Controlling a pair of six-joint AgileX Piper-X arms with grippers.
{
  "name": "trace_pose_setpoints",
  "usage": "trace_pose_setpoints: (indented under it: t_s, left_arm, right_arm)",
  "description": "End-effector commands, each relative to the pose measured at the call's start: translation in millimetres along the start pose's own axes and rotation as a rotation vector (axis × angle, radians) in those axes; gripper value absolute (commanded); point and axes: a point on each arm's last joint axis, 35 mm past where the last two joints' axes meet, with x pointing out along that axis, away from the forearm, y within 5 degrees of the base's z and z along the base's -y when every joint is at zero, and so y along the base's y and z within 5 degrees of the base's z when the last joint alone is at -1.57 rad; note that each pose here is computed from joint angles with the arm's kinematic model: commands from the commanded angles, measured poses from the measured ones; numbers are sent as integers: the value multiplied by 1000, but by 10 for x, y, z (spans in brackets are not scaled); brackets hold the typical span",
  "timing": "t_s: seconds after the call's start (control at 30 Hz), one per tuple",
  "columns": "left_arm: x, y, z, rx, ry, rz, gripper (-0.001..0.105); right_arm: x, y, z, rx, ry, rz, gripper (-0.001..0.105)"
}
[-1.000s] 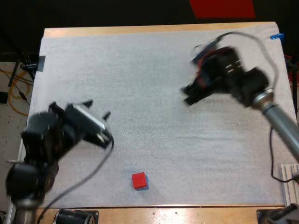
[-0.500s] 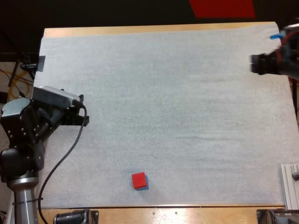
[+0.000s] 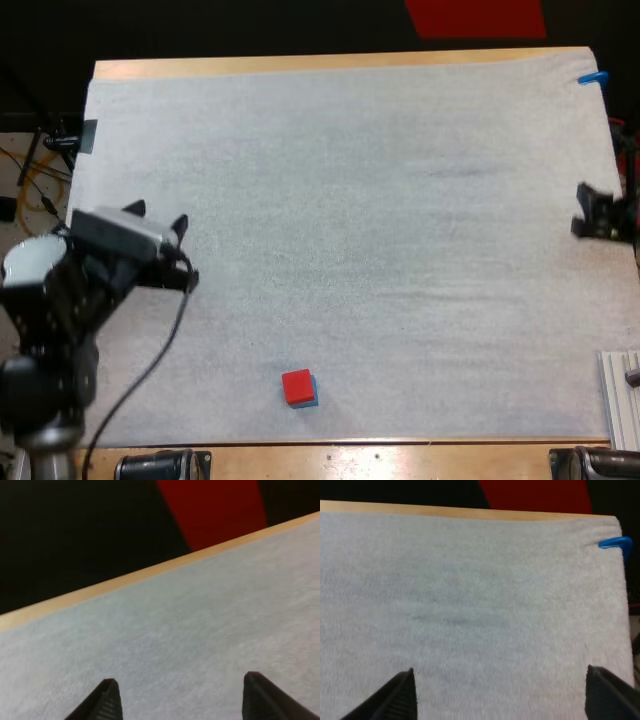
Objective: Stack red cube on blue cube
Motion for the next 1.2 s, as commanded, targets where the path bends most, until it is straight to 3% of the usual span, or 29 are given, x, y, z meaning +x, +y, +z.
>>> trace_pose_setpoints:
  t_s: [0.0,0.53,0.87,1.17]
  left_arm:
    - [-116,-75,-50,17,-24,-14,52]
    - [-1011,-495,-1016,91,-191,-11,52]
    - [-978,-497,-1286,-23,12,-33,52]
    - [-754,-408,-1388,-35,20,-33,52]
  right_arm:
    - [-132,82,-61,-8,-33,-20,67]
    - [-844,678,-918,-19,-202,-27,67]
    - [-933,865,-1333,-18,-241,-42,67]
    - [-938,881,-1355,30,-221,-13,67]
